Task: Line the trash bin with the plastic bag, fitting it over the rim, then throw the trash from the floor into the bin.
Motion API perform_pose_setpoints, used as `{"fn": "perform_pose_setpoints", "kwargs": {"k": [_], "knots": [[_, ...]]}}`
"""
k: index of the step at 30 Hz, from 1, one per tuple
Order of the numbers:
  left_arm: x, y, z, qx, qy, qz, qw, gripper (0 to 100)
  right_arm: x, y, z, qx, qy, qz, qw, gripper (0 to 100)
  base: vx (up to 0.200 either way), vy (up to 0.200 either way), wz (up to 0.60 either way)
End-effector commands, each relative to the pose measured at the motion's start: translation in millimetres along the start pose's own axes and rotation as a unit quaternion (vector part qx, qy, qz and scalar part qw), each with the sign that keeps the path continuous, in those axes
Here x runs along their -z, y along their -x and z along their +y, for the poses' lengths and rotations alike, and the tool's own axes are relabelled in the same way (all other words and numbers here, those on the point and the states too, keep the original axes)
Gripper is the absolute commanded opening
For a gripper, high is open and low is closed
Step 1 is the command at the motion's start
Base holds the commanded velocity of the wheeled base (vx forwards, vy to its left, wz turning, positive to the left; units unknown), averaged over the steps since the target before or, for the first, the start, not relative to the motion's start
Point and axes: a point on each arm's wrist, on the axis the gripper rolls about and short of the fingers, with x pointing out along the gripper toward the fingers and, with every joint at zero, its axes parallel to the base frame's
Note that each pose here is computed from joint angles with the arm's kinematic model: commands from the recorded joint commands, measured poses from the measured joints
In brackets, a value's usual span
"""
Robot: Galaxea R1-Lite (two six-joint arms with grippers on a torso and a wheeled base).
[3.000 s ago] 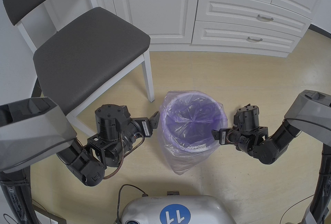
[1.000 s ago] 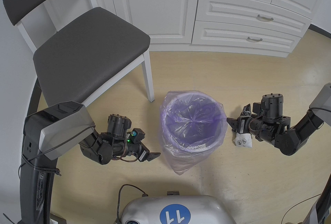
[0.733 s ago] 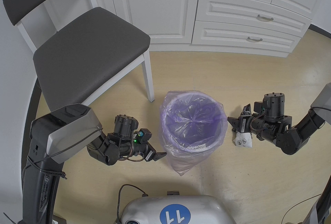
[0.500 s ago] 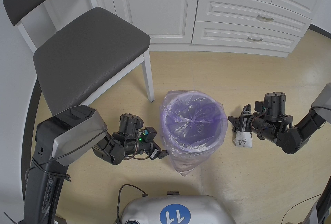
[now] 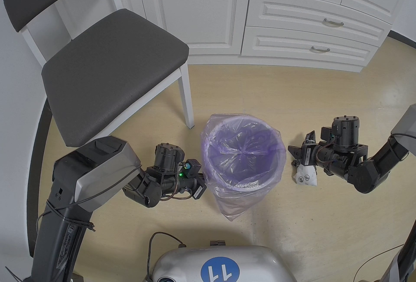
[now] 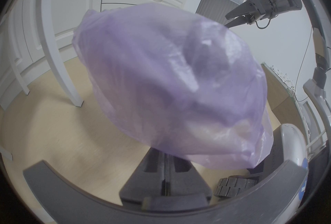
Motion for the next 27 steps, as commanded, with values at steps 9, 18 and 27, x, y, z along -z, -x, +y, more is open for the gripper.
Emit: {"fn": "perform_pose_setpoints", "kwargs": {"k": [9,18,27], "knots": [[24,-10,23,-0.024,0.015,-0.001,0.9996,0,8,-9,-4,0.007,0.0,0.013,0.9999,100,0.0,0.0,0.0],[26,1,23,-0.029,0.027,-0.005,0.9992,0,9,-10,-5,0.009,-0.001,0.015,0.9998,100,0.0,0.0,0.0],[4,32,13,-0.024,-0.004,0.001,0.9997,100,5,-4,-5,0.007,0.006,0.01,0.9999,100,0.0,0.0,0.0]]}}
